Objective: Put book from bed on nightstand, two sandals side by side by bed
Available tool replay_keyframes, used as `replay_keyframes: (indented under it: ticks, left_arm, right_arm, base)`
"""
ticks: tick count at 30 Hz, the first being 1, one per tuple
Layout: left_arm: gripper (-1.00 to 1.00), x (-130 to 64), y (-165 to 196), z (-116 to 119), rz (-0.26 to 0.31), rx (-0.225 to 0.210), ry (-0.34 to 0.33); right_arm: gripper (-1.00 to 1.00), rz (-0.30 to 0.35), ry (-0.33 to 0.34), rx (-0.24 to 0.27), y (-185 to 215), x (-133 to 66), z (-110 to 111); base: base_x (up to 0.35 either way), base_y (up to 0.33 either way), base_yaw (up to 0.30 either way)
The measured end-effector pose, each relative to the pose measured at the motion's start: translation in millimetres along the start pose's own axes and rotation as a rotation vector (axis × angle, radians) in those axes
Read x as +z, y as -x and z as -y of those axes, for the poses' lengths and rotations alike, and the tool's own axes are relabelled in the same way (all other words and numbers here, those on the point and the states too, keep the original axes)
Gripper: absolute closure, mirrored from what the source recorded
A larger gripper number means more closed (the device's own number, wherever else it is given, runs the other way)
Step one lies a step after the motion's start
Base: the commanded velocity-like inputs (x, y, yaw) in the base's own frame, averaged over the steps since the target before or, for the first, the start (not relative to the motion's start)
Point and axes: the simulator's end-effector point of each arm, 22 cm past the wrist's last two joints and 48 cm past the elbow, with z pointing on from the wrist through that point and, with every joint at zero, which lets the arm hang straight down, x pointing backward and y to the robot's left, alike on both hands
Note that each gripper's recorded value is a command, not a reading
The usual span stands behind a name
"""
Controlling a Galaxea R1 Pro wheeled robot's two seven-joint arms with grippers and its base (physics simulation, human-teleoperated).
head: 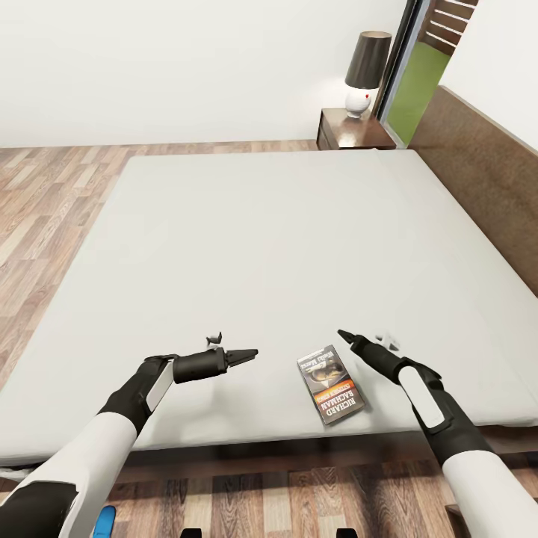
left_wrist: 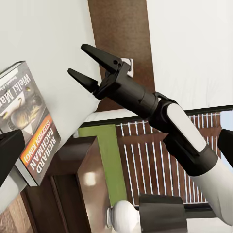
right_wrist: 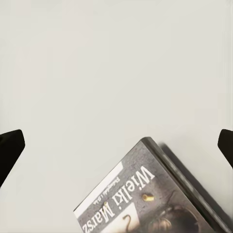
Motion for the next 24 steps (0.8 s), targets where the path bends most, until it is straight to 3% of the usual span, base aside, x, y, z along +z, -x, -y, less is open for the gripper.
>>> replay_keyframes:
  ticks: [16, 20, 24]
  left_arm:
    - [-1.00, 0.0, 0, 0, 0.000, 0.000, -0.001]
    - [-1.00, 0.0, 0, 0, 0.000, 0.000, -0.001]
    - [-1.00, 0.2, 0, 0, 0.000, 0.000, 0.000]
  right_arm:
    - [-1.00, -0.015, -0.010, -0.012, -8, 2.7, 0]
    - [-1.00, -0.066, -0.033, -0.124, -29, 7.4, 0]
    - [-1.00, -0.088, -0.041, -0.161, -39, 9.3, 0]
  base:
    - [0.000, 0.000, 0.000]
    - [0.000, 0.000, 0.000]
    - [0.000, 0.000, 0.000]
